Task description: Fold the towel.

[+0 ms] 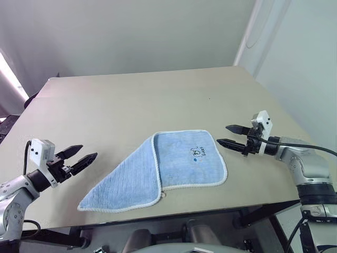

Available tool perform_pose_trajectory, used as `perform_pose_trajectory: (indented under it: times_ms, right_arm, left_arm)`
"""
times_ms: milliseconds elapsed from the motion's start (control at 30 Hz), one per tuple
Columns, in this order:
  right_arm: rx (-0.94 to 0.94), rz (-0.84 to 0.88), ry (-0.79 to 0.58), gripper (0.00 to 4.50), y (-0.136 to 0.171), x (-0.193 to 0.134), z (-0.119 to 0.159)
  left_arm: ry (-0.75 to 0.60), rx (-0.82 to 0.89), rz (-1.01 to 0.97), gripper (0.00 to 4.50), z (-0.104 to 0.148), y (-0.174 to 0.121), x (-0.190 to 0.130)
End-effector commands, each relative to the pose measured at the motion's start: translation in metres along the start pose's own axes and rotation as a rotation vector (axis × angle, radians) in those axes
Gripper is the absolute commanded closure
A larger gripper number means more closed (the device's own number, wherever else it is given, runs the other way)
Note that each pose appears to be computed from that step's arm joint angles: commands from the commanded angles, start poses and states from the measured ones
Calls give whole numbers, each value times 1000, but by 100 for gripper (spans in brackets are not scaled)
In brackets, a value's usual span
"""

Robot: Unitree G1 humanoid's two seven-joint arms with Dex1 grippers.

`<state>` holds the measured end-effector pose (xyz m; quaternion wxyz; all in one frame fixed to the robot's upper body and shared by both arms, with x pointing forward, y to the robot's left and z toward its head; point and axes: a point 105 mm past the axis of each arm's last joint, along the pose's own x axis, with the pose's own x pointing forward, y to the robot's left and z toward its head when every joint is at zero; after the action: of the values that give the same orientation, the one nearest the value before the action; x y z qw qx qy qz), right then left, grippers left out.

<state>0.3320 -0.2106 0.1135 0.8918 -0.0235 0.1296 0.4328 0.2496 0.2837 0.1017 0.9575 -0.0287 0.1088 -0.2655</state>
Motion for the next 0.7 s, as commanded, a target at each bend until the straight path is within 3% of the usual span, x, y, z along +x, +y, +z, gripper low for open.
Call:
perform_pose_trajectory:
  times_ms: [33, 333, 700]
  right_arm:
    - [-38, 5, -48, 15, -2, 8, 19]
    - [24, -36, -87, 15, -9, 36, 26]
    - [136, -192, 144, 15, -31, 99, -21]
  left_arm:
    - [-33, 41, -15, 53, 11, -4, 5]
    - [-38, 51, -16, 53, 13, -5, 1]
    - [-26, 54, -1, 53, 6, -14, 0]
